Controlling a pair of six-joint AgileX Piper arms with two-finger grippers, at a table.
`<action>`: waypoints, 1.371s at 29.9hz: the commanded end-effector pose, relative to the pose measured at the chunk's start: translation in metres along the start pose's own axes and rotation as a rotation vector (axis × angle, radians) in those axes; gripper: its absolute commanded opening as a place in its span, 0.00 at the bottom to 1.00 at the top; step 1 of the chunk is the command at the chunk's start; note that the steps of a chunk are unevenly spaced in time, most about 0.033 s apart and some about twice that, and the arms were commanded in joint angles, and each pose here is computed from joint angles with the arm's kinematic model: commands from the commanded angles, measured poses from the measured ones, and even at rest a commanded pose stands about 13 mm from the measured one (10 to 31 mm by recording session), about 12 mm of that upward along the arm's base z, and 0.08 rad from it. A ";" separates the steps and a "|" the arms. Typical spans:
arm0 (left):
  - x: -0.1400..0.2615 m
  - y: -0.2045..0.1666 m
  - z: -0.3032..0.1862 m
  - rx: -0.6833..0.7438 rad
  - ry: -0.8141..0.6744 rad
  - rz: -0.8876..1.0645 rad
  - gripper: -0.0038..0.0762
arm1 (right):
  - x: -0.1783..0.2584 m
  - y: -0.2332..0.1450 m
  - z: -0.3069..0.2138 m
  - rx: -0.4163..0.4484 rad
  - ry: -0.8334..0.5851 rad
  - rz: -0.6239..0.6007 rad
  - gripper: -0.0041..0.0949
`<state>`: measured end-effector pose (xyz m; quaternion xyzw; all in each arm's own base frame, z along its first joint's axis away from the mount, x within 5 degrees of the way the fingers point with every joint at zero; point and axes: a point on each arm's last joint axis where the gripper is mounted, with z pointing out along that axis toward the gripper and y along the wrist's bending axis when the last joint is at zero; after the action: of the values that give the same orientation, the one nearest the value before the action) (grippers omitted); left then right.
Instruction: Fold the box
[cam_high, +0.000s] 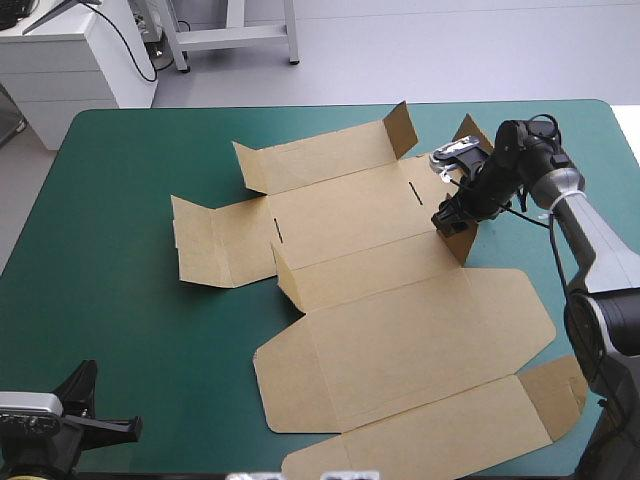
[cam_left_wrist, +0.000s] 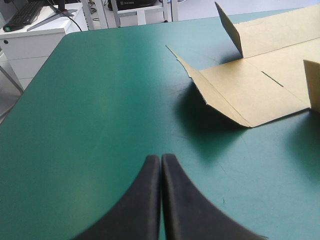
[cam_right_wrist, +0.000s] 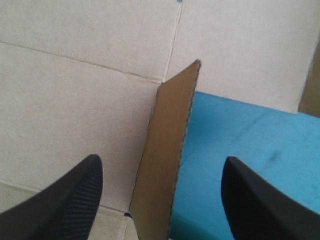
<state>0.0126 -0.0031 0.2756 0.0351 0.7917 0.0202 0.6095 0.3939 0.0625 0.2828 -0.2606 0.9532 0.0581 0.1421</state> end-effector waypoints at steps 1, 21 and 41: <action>-0.012 0.000 -0.005 -0.004 -0.106 -0.012 0.04 | -0.002 0.002 -0.019 0.005 -0.026 -0.015 0.68; -0.012 0.000 -0.005 -0.004 -0.106 -0.012 0.04 | -0.015 0.009 -0.034 -0.051 -0.117 -0.425 0.02; -0.012 0.000 -0.005 -0.004 -0.106 -0.012 0.04 | -0.069 0.100 -0.055 0.090 -0.453 -1.125 0.02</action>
<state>0.0126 -0.0031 0.2757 0.0350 0.7912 0.0202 0.6102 0.3937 0.1662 0.3215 -0.7106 0.6429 0.0139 0.2856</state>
